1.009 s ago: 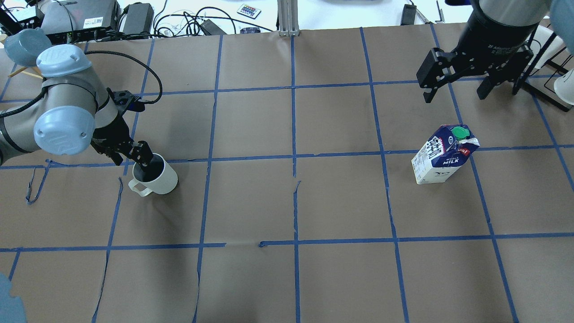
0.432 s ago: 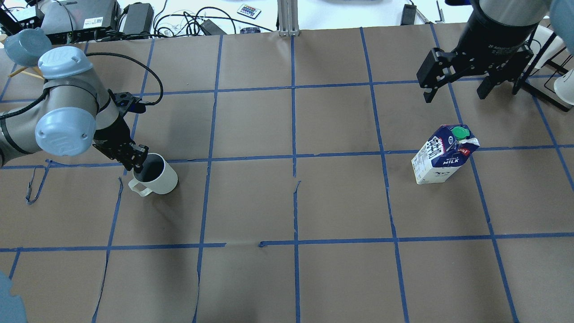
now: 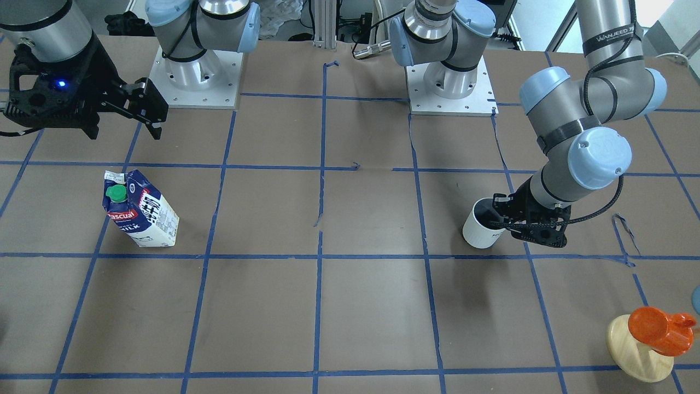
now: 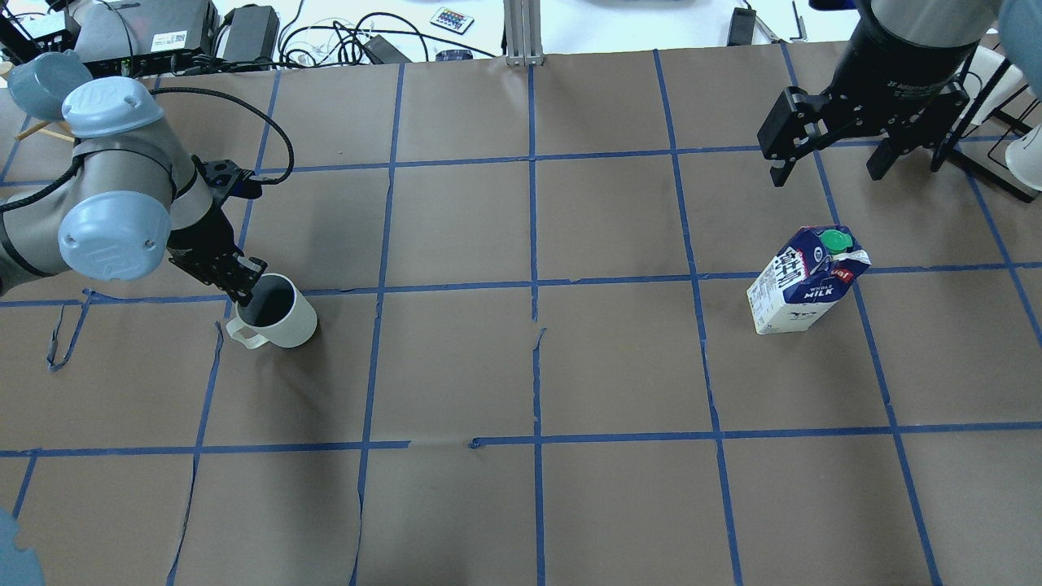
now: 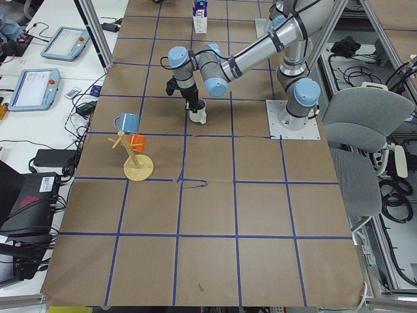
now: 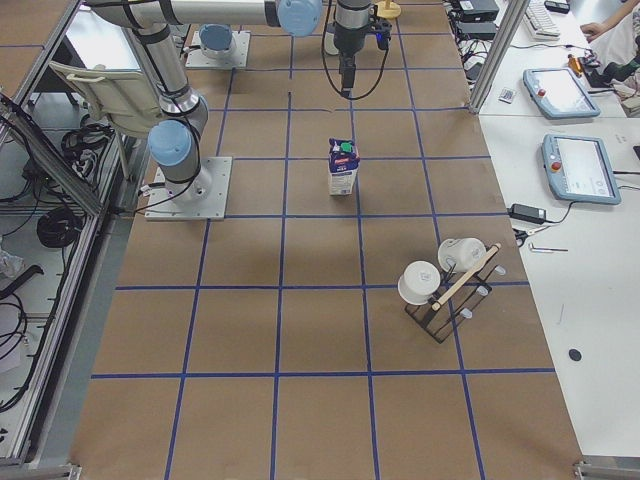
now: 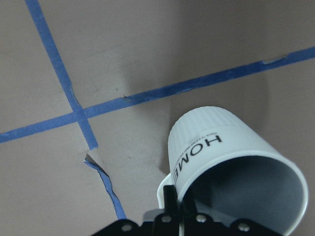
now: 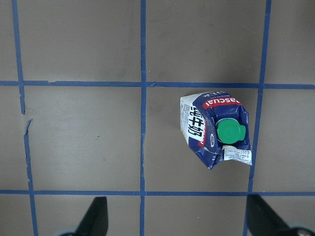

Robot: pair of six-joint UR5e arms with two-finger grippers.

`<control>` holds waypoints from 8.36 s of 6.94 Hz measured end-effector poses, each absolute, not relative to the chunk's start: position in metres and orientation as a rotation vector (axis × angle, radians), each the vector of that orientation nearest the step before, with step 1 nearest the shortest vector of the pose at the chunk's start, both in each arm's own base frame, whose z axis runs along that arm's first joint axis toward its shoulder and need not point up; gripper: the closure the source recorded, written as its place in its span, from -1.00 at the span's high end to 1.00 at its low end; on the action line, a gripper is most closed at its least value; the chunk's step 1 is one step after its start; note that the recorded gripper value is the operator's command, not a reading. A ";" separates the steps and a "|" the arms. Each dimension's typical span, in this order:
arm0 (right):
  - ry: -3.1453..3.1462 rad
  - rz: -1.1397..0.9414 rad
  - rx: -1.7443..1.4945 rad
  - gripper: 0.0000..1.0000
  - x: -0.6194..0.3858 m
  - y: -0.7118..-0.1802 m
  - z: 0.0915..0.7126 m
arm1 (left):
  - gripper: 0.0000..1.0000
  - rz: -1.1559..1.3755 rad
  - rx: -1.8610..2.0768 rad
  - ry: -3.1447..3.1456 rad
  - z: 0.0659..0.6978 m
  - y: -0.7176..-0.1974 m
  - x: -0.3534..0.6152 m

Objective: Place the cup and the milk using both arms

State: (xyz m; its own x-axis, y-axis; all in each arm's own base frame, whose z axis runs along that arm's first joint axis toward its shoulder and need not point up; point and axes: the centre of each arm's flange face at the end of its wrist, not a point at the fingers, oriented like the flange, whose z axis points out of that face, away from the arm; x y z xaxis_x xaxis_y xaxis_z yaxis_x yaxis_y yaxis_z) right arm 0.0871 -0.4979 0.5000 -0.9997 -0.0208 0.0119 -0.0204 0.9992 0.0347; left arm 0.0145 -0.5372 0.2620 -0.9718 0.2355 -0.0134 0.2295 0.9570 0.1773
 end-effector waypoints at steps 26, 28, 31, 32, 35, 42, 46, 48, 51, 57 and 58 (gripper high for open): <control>-3.155 -0.072 0.125 -0.89 0.009 -0.524 0.354 | 1.00 0.048 -0.304 3.265 0.437 -0.610 -0.212; -3.173 -0.066 0.145 -0.89 0.022 -0.535 0.384 | 1.00 0.017 -0.296 3.267 0.501 -0.569 -0.180; -3.197 -0.023 0.135 -0.87 0.067 -0.557 0.403 | 1.00 0.006 -0.398 3.254 0.541 -0.527 -0.135; -3.200 -0.009 0.119 -0.86 0.089 -0.571 0.405 | 1.00 0.008 -0.407 3.233 0.539 -0.518 -0.129; -3.228 0.030 0.019 -0.83 0.157 -0.629 0.402 | 1.00 -0.062 -0.403 3.177 0.516 -0.507 -0.124; -3.293 -0.014 -0.080 -0.77 0.240 -0.683 0.343 | 1.00 -0.105 -0.392 3.177 0.514 -0.508 -0.124; -3.291 -0.040 -0.023 -0.58 0.257 -0.679 0.333 | 1.00 -0.108 -0.396 3.178 0.515 -0.508 -0.123; -3.290 -0.039 -0.016 0.92 0.261 -0.678 0.333 | 1.00 -0.110 -0.397 3.177 0.515 -0.508 -0.122; -3.285 -0.010 -0.027 1.00 0.260 -0.675 0.345 | 1.00 -0.114 -0.398 3.175 0.516 -0.507 -0.122; -3.271 0.011 0.028 1.00 0.161 -0.599 0.472 | 1.00 -0.115 -0.399 3.173 0.517 -0.507 -0.121; -3.251 0.003 0.066 1.00 0.141 -0.575 0.475 | 1.00 -0.116 -0.399 3.172 0.517 -0.507 -0.121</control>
